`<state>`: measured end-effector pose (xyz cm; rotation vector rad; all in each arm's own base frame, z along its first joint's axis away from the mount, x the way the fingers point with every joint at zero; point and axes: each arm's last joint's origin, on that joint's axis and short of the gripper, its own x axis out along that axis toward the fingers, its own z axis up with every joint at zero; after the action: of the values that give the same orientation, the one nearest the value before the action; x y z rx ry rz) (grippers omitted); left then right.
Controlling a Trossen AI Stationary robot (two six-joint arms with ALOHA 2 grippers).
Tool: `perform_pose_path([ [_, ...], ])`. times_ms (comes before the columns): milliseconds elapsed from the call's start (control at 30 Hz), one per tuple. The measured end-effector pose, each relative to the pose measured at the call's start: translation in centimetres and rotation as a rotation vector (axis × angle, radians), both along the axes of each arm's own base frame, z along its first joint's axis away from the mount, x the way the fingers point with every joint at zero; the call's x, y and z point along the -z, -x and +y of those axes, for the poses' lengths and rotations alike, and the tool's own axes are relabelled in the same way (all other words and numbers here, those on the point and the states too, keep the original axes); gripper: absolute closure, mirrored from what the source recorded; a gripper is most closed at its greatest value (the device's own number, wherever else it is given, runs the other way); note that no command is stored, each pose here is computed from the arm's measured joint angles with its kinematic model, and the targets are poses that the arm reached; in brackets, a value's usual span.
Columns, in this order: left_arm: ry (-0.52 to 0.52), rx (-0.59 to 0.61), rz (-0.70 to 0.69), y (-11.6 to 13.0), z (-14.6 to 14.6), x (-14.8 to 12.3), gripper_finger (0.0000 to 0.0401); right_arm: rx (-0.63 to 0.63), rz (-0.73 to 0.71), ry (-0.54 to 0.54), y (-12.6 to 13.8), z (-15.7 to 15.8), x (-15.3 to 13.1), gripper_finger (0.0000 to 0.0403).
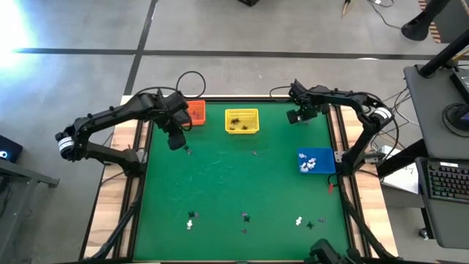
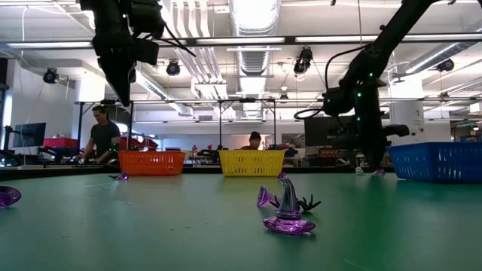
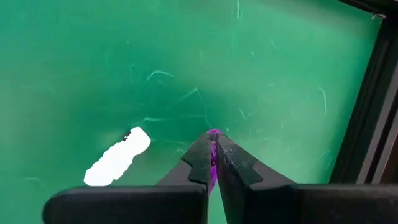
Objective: Sort Halloween decoration
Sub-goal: Put the violet hat toy into the orange basket
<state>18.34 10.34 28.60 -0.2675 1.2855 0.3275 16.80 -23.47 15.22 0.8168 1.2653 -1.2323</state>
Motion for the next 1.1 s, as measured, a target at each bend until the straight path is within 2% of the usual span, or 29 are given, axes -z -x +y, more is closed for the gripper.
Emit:
perform_pose_path([
  [233,0.000,0.001,0.000,0.0,0.0,0.0,0.0280,-0.002,-0.043,0.044,0.3,0.5,-2.5,0.0394],
  [633,-0.033,0.062,-0.021,-0.3,0.1,-0.1,0.0280,-0.036,-0.318,0.164,-0.1,3.1,-8.0,0.0394],
  [833,-0.071,0.083,-0.075,-0.8,0.4,-0.3,0.0280,-0.099,-0.482,0.238,-2.2,4.4,-9.7,0.0394],
  [1100,-0.061,0.115,-0.137,-1.1,0.5,-0.5,0.0280,-0.211,-0.740,0.296,-6.5,5.8,-10.6,0.0394],
])
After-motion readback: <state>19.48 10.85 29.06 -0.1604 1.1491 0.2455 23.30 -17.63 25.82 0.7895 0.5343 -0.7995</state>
